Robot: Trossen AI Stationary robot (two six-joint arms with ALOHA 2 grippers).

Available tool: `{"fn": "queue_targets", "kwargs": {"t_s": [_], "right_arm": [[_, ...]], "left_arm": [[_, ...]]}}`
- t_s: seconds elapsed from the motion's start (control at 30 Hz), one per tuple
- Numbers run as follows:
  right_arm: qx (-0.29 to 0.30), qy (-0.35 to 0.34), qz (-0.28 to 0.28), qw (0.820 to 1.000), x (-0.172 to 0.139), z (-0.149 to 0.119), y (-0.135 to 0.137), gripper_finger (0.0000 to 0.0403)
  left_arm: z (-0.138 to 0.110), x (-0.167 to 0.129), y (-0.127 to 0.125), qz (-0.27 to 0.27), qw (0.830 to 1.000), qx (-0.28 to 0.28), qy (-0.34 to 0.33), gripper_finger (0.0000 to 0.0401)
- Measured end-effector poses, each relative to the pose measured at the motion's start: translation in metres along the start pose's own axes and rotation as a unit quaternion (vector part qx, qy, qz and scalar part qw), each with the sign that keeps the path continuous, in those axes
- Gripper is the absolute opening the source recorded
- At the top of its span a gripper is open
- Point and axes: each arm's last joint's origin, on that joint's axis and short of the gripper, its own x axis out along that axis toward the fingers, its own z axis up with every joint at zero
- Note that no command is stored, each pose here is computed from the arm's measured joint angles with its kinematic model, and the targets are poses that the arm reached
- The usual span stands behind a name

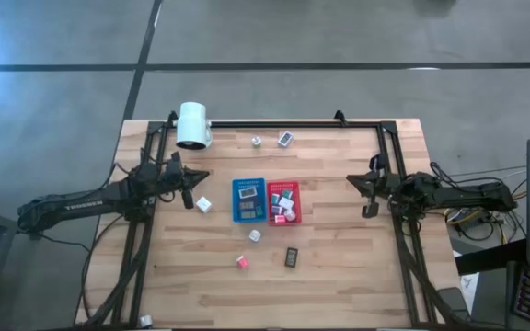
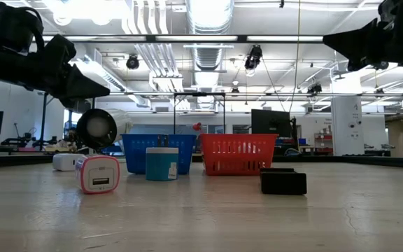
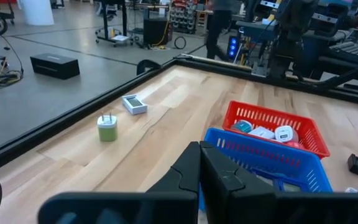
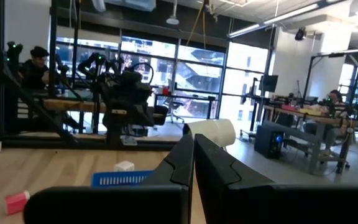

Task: Pick & Place Office items
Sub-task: Put the black digital clock into the blue bin

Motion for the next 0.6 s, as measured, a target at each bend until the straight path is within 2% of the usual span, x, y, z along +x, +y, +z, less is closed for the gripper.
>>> {"fn": "queue_targets", "kwargs": {"t_s": [0.27,0.4,0.6], "right_arm": [[-0.001,0.015,0.001,1.0,0.005,-0.003,0.002,0.0008],[0.014,0.012,-0.024,1.0,0.008,-0.003,0.001,0.0008],[0.044,0.032,-0.024,0.998,0.023,0.012,0.002,0.0008]], "left_arm": [[0.0,0.0,0.0,0.0,1.0,0.002,0.0,0.0013],[0.001,0.0,0.0,0.0,1.0,0.015,-0.004,0.0013],[0.001,0.0,0.0,0.002,1.0,0.022,-0.004,0.0013]]}}
